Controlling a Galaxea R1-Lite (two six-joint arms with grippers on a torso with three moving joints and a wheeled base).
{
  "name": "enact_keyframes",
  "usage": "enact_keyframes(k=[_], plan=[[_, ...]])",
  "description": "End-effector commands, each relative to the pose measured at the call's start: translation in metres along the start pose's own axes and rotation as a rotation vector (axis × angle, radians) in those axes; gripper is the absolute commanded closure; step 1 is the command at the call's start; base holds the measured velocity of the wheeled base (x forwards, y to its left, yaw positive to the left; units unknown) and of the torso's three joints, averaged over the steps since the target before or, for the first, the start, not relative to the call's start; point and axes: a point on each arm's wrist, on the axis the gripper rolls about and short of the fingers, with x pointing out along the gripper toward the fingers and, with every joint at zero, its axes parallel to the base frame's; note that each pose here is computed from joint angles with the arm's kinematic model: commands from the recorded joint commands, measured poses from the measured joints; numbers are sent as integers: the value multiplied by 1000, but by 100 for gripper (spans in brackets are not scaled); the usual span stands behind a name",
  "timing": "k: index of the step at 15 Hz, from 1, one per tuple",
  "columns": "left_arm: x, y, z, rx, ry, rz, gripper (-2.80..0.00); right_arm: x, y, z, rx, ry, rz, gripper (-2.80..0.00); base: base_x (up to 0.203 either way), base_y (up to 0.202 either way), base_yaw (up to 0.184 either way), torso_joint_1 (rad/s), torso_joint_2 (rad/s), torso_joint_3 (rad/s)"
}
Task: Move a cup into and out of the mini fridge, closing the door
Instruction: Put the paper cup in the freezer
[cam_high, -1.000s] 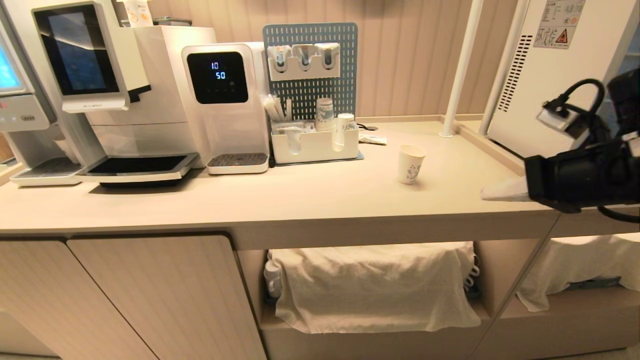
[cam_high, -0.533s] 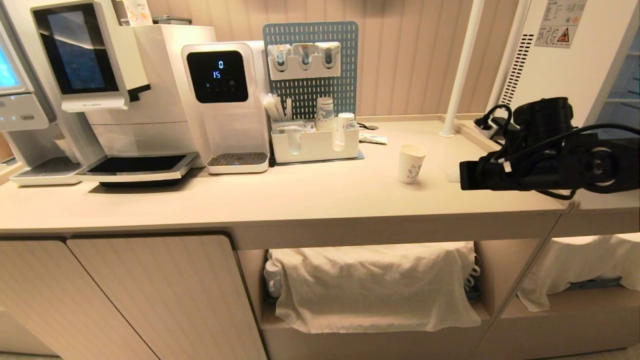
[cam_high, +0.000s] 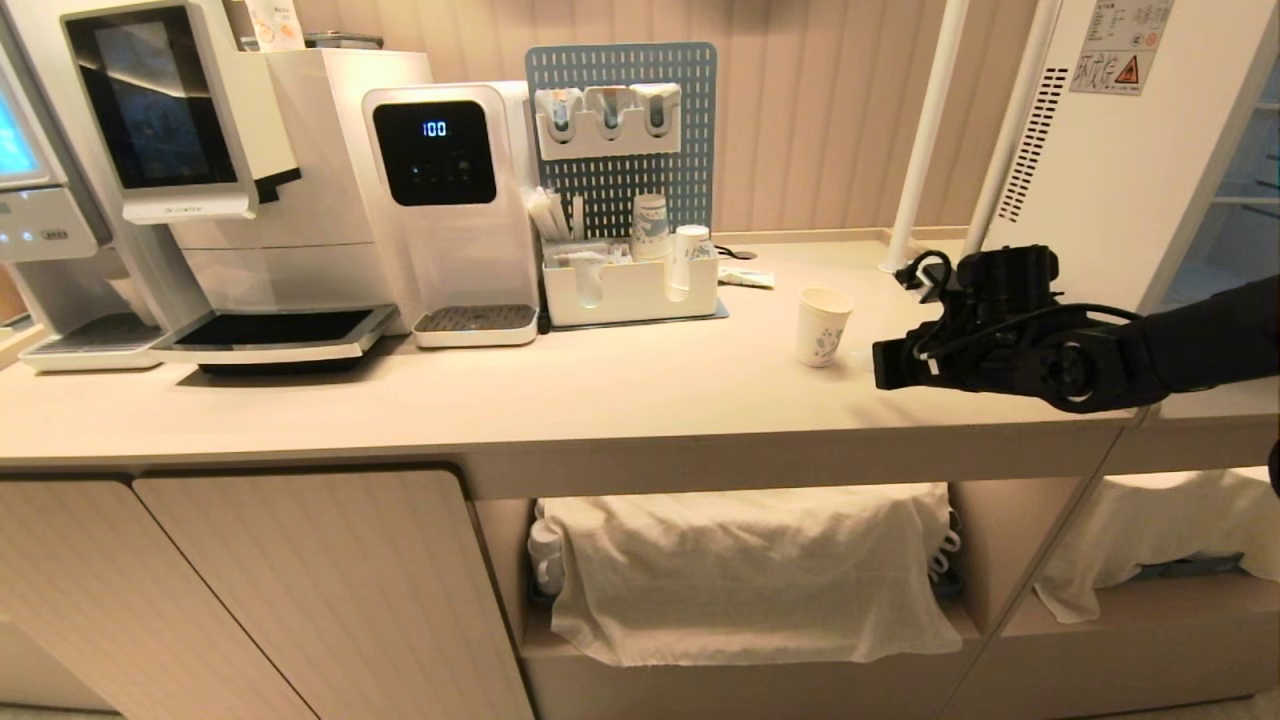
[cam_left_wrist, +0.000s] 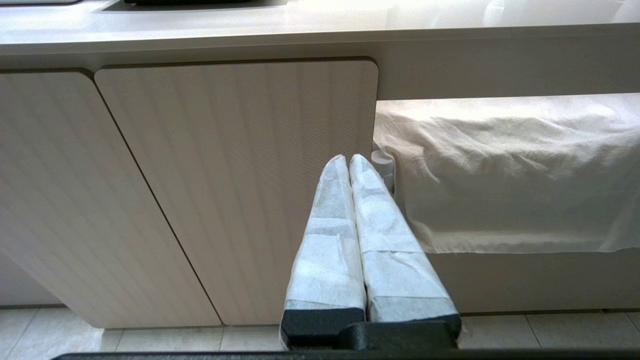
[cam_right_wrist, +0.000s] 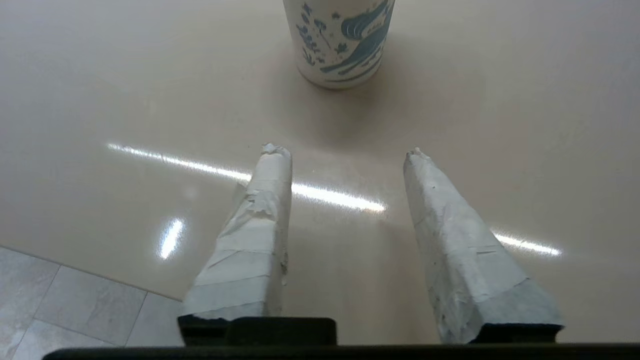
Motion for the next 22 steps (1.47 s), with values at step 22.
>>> enact_keyframes(k=[22], plan=[[0, 0, 0, 0, 1, 0, 0, 83, -2, 4, -11, -255, 4, -280, 0, 0, 0, 0, 0, 0]])
